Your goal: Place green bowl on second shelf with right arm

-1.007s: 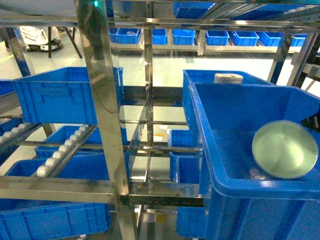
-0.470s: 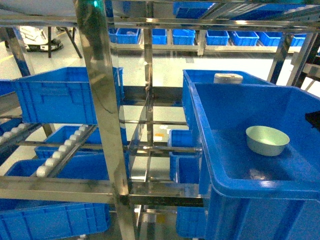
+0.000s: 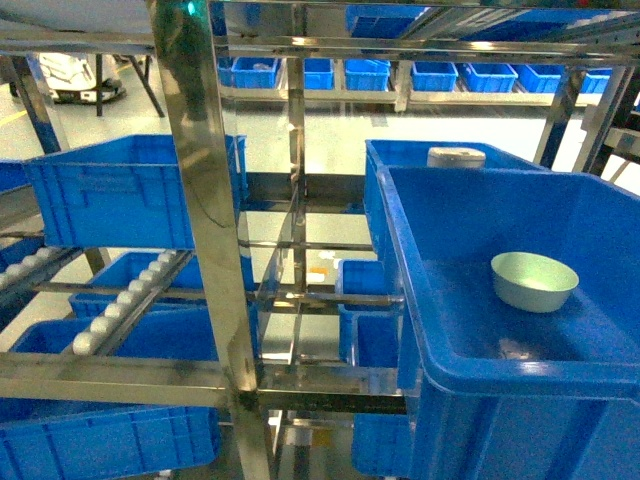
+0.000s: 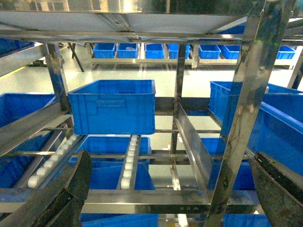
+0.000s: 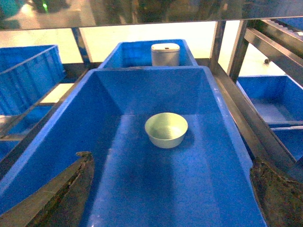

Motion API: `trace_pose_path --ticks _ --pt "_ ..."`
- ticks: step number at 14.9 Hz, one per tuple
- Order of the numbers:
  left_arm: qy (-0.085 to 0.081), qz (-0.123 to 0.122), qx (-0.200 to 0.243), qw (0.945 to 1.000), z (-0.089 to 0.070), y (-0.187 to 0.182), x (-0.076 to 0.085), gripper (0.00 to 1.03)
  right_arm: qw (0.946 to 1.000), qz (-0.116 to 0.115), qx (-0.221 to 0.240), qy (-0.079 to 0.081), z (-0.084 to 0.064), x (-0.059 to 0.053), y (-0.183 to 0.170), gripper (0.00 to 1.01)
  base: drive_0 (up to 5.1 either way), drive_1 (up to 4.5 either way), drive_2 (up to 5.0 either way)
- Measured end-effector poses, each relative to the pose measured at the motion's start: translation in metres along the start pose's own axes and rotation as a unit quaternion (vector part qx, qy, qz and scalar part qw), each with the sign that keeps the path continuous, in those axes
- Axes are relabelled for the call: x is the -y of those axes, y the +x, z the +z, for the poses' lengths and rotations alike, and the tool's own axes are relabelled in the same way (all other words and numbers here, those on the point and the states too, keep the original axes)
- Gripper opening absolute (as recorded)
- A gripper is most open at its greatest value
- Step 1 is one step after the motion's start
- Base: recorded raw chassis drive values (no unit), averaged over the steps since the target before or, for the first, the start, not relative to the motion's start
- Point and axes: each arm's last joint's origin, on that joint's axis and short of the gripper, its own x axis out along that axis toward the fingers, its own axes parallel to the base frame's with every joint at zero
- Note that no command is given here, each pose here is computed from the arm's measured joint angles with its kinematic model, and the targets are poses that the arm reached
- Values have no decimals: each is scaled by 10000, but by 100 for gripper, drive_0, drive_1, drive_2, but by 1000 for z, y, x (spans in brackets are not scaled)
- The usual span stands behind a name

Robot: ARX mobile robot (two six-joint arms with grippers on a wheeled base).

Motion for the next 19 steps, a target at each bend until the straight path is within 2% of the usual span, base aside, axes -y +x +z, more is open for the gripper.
trace_pose_path --ticks 1,3,5,6,10,13,14,15,16,18,19 --pt "0 -2 0 10000 0 0 0 98 10000 68 55 34 0 -4 -28 98 0 0 0" --pt "0 0 0 10000 0 0 0 98 9999 97 78 38 -8 -10 -73 98 0 0 0" --pt "0 -2 4 10000 0 0 0 98 9995 82 301 -17 -4 -12 -86 98 0 0 0" --pt "0 2 -2 10000 0 0 0 98 9964 -5 823 -184 -6 -13 -84 91 0 0 0" --pt "0 0 -8 10000 0 0 0 98 9911 -10 1293 -320 -26 -19 -85 71 0 0 0" --pt "0 0 0 10000 0 0 0 98 9903 -30 1351 -329 -42 -25 -85 40 0 0 0" --pt "0 0 0 10000 0 0 0 98 9907 -21 1323 -326 -51 -27 -85 23 0 0 0" --pt "0 0 0 10000 0 0 0 98 9906 -107 1322 -318 -57 -32 -85 10 0 0 0" --pt "0 -6 0 10000 0 0 0 98 9904 84 1332 -362 -62 -39 -86 2 0 0 0" --pt "0 0 -4 10000 0 0 0 98 9904 -59 1333 -351 -67 -37 -87 2 0 0 0" --pt "0 2 0 10000 0 0 0 98 9903 -53 1346 -352 -70 -36 -87 2 0 0 0"
